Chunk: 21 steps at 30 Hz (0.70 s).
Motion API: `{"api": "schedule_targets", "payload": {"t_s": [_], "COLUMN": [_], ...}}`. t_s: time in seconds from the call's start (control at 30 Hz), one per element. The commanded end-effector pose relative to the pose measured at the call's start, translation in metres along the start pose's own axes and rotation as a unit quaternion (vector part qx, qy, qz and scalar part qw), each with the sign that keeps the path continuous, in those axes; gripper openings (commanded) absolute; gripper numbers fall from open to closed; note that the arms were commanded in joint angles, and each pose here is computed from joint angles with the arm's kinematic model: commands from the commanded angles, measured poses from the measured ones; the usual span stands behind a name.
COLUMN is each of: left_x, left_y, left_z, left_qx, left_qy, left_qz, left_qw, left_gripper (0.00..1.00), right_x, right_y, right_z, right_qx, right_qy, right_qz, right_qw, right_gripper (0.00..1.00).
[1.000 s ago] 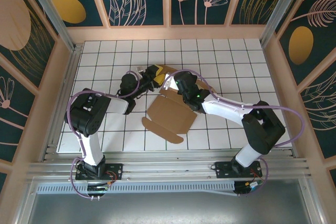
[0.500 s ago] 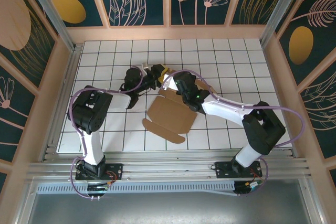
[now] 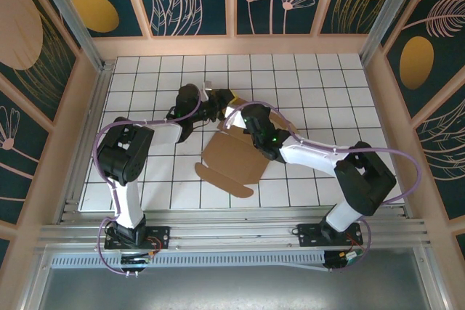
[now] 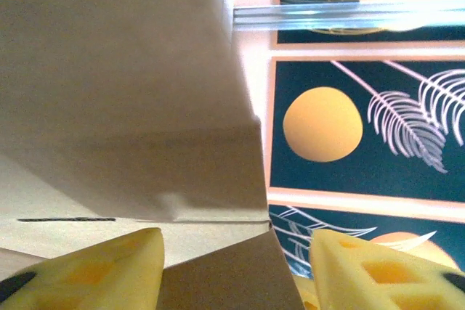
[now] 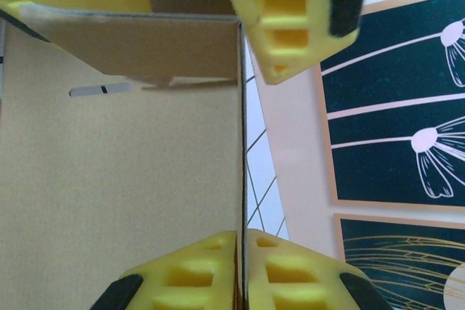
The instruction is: Fold the paper box
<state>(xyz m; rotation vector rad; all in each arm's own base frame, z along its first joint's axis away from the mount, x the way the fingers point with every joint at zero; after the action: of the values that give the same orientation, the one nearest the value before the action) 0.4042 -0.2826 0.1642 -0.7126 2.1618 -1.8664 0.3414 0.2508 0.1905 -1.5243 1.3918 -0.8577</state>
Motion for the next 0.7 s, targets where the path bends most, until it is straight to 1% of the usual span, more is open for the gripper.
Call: {"api": "schedule_targets", "payload": {"t_s": [0.0,0.13,0.2,0.23,0.27,0.3,0.33,0.37,0.4,0.53,0.57,0.63,0.67], "left_x": [0.019,0.016,0.014,0.013,0.012,0.011,0.01,0.009,0.008,0.007,0.007,0.006,0.004], "left_y": [0.0,0.022,0.033,0.037,0.04,0.044,0.047,0.049,0.05,0.052,0.053,0.057,0.06], "left_z": [0.008,0.009,0.009,0.009,0.009,0.01,0.01,0.011,0.011,0.011,0.011,0.011,0.011], "left_qx": [-0.018,-0.073,-0.089,-0.093,-0.097,-0.101,-0.105,-0.107,-0.11,-0.114,-0.115,-0.122,-0.128], "left_qy": [0.047,0.039,0.036,0.036,0.034,0.031,0.029,0.028,0.027,0.025,0.025,0.021,0.018], "left_qz": [0.06,0.075,0.073,0.069,0.067,0.064,0.064,0.066,0.069,0.084,0.089,0.098,0.103], "left_qw": [0.997,0.994,0.993,0.993,0.992,0.992,0.992,0.992,0.991,0.99,0.989,0.987,0.986], "left_gripper": [0.48,0.37,0.34,0.32,0.31,0.29,0.28,0.27,0.26,0.24,0.23,0.22,0.22], "right_x": [-0.013,-0.016,-0.018,-0.019,-0.021,-0.023,-0.026,-0.028,-0.03,-0.033,-0.033,-0.033,-0.029], "right_y": [-0.001,0.006,0.006,0.004,0.003,0.0,-0.003,-0.005,-0.007,-0.023,-0.031,-0.043,-0.053], "right_z": [-0.008,-0.006,-0.006,-0.008,-0.01,-0.013,-0.018,-0.022,-0.029,-0.053,-0.06,-0.074,-0.079], "right_qx": [0.012,-0.005,-0.015,-0.021,-0.029,-0.041,-0.053,-0.064,-0.076,-0.098,-0.1,-0.112,-0.121], "right_qy": [-0.036,-0.046,-0.051,-0.055,-0.061,-0.071,-0.082,-0.093,-0.106,-0.144,-0.156,-0.179,-0.187], "right_qz": [0.004,0.02,0.037,0.05,0.062,0.076,0.091,0.104,0.117,0.185,0.207,0.252,0.29], "right_qw": [0.999,0.999,0.998,0.997,0.996,0.994,0.991,0.988,0.984,0.967,0.961,0.944,0.931], "right_gripper": [0.14,0.19,0.22,0.25,0.28,0.34,0.48,0.57,0.61,0.74,0.74,0.79,0.81]}}
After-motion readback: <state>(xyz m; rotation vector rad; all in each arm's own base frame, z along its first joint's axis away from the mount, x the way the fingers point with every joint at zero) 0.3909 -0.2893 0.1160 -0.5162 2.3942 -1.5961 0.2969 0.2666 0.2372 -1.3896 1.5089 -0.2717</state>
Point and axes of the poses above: each hand's point on the last joint's axis, 136 mm out from that joint toward the fingers, its own z axis out along the fingers, its own y axis along the line the jaws close on, x = y × z, the point moved 4 cm from there along -z, back along the fingers, and after that the axes turned 12 degrees about -z, right-handed, at the moved point
